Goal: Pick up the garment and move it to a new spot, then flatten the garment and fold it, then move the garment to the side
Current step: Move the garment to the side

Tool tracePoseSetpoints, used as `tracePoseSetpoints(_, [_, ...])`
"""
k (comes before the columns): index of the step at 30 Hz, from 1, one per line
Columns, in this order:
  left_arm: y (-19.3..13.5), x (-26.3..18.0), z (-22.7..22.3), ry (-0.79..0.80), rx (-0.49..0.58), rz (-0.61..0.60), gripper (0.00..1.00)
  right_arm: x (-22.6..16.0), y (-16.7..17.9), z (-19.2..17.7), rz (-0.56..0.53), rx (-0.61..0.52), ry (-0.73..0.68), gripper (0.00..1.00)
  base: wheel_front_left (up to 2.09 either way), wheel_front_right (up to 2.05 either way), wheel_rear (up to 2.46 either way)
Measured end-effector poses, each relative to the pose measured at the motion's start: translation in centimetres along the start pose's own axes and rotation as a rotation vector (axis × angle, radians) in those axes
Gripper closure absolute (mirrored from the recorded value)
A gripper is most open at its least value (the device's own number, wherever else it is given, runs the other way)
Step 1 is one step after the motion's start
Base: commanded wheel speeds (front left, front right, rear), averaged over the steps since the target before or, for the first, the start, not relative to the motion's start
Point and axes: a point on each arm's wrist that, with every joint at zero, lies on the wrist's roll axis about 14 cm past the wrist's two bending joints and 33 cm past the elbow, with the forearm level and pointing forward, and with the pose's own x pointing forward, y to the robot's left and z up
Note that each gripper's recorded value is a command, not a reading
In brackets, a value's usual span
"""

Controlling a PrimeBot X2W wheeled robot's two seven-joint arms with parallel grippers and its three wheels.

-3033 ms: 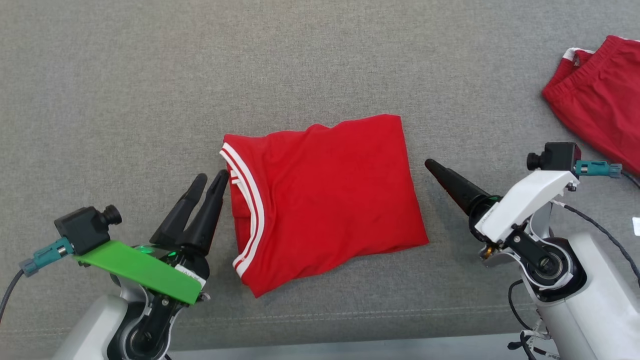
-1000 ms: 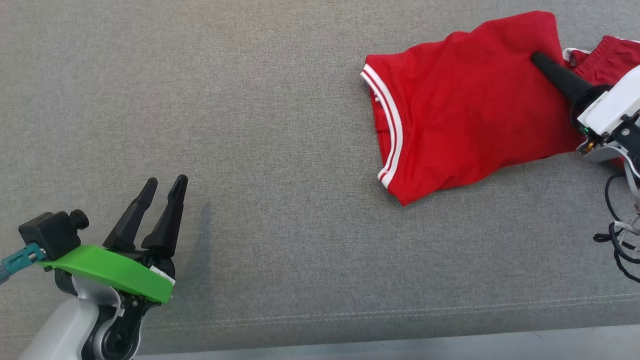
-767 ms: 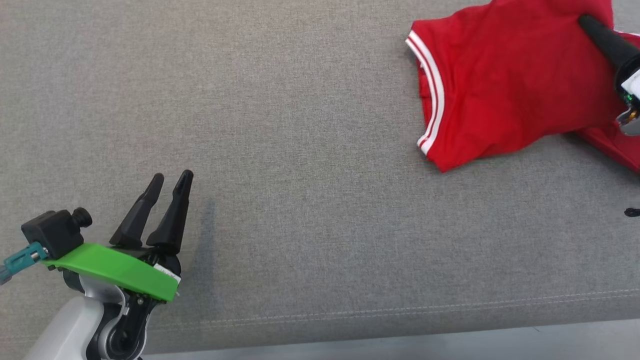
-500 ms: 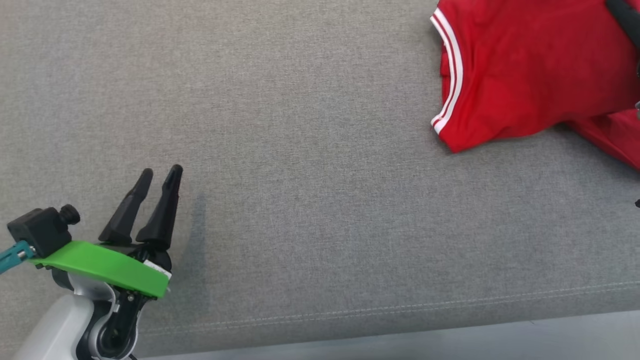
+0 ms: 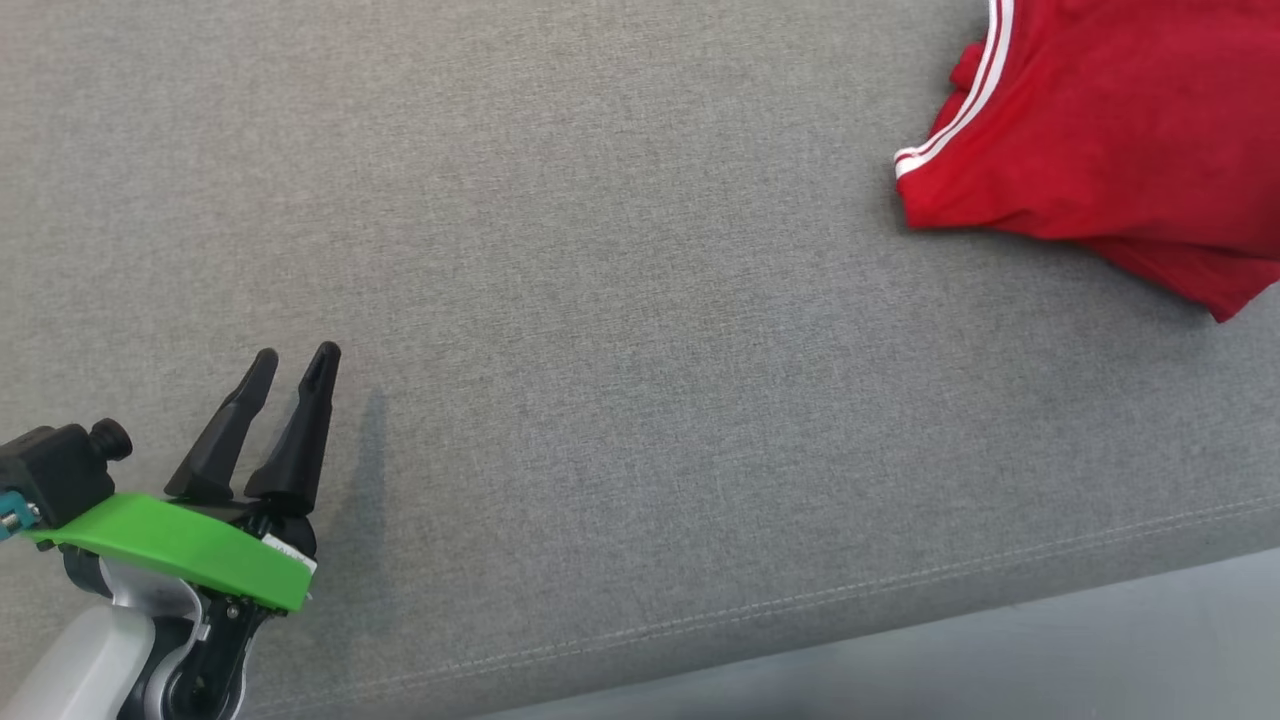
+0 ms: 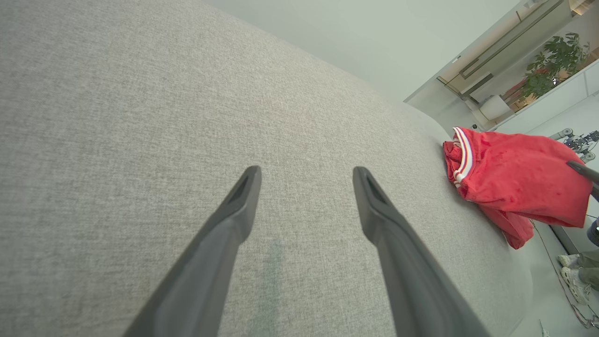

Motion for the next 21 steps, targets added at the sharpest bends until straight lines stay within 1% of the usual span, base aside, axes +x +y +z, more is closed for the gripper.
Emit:
tracePoseSetpoints(3, [-0.1,0.4,-0.4,0.028,0.007,-0.008,0.0,-0.8,-2.5,0.9,-0.069,0.028,-0.06,1.0,0.0,0.0,0.0])
tracePoseSetpoints(4, [-0.1,0.5,-0.6,0.039,0.008,-0.006,0.0,-1.0,-3.3,1.2,-0.093,0.031,-0.082,0.96,0.0,0.0,0.0])
tracePoseSetpoints(5, [0.0,0.6,-0.8,0.052,0.01,-0.006,0.0,-1.2,-4.2,1.4,-0.119,0.032,-0.1,0.78,0.0,0.0,0.0])
tracePoseSetpoints(6, [0.0,0.7,-1.0,0.064,0.01,-0.009,0.0,-1.3,-5.0,1.4,-0.14,0.032,-0.114,0.64,0.0,0.0,0.0])
tracePoseSetpoints(7, [0.1,0.8,-1.2,0.07,0.009,-0.008,0.0,-1.4,-5.5,1.5,-0.156,0.035,-0.134,0.06,0.0,0.0,0.0])
tracePoseSetpoints(8, [0.1,0.9,-1.3,0.077,0.007,-0.007,0.0,-1.4,-6.0,1.6,-0.174,0.043,-0.16,0.0,0.0,0.0,0.0])
tracePoseSetpoints(11, [0.0,1.4,-1.8,0.096,-0.003,-0.016,0.0,-1.4,-7.4,1.1,-0.227,0.055,-0.204,0.0,0.0,0.0,0.0])
tracePoseSetpoints(16, [0.4,2.0,-2.7,0.119,-0.018,-0.013,0.0,-1.0,-8.5,-0.9,-0.268,0.046,-0.205,0.0,0.0,0.0,0.0])
tracePoseSetpoints(21, [0.2,2.2,-2.9,0.122,-0.023,-0.019,0.0,-1.1,-8.8,-1.4,-0.279,-0.045,-0.204,0.0,0.0,0.0,0.0])
